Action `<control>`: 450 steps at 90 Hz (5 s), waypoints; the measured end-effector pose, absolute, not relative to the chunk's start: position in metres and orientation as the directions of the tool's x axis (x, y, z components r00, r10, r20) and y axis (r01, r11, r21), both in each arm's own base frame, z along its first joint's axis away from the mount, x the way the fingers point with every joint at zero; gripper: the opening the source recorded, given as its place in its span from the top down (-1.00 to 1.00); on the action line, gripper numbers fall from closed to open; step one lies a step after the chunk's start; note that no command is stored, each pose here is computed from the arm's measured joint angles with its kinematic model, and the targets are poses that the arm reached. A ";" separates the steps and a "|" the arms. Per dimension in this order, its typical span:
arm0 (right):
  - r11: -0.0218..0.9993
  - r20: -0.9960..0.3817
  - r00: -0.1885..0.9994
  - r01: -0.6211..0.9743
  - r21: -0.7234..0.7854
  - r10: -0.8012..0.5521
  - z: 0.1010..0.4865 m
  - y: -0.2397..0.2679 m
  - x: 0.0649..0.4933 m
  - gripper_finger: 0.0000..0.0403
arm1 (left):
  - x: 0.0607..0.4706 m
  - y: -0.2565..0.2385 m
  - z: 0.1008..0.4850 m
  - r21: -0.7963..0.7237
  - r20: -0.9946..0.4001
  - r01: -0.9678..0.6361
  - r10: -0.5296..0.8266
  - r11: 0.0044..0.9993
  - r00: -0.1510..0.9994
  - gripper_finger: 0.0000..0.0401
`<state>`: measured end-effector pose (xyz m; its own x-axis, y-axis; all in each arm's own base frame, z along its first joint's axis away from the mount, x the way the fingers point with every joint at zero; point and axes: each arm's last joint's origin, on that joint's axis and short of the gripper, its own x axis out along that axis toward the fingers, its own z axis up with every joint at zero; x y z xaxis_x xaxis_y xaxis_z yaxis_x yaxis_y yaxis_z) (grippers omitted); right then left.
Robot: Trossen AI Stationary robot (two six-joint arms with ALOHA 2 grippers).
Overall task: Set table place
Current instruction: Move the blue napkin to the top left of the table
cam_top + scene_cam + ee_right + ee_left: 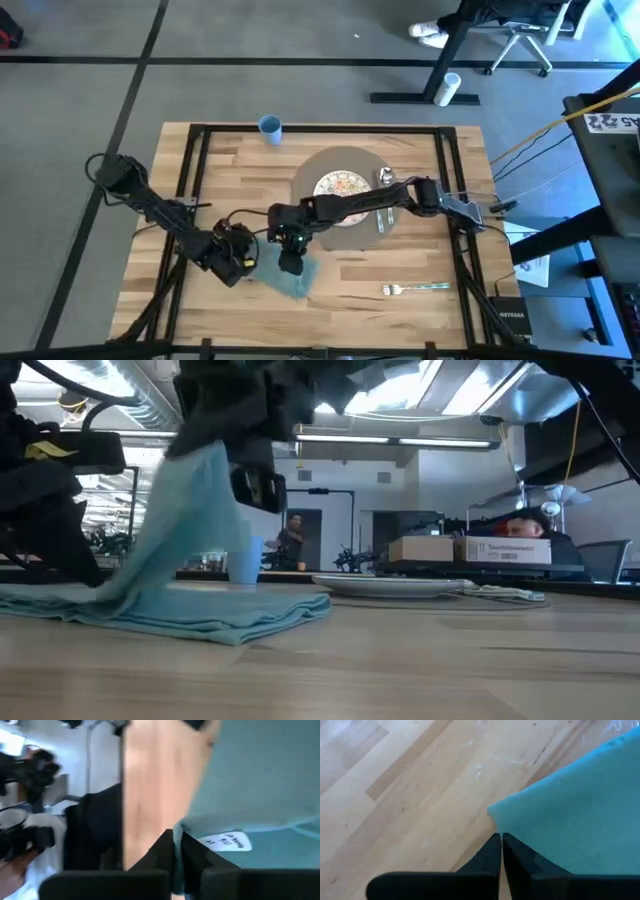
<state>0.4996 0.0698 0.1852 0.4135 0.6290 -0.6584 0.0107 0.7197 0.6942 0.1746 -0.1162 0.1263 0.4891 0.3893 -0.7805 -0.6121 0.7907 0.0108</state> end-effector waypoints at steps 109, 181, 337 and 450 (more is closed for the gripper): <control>0.814 -0.827 0.292 0.203 0.544 0.480 0.172 0.075 0.472 1.00 | 0.175 -0.116 0.127 0.016 -0.762 -0.619 0.410 0.785 0.501 1.00; 0.879 -0.900 0.257 0.239 0.413 0.353 0.170 0.071 0.466 0.33 | 0.175 -0.116 0.127 0.010 -0.762 -0.622 0.409 0.783 0.502 1.00; 0.995 -0.994 -0.109 -0.103 -0.008 -0.019 0.218 0.084 0.349 -0.14 | 0.196 -0.098 0.128 0.078 -0.775 -0.534 0.388 0.842 0.498 1.00; 0.872 -0.534 0.806 0.046 0.487 0.255 0.145 0.069 0.286 -0.14 | 0.193 -0.131 0.123 -0.265 -0.852 -0.563 0.084 0.783 0.517 1.00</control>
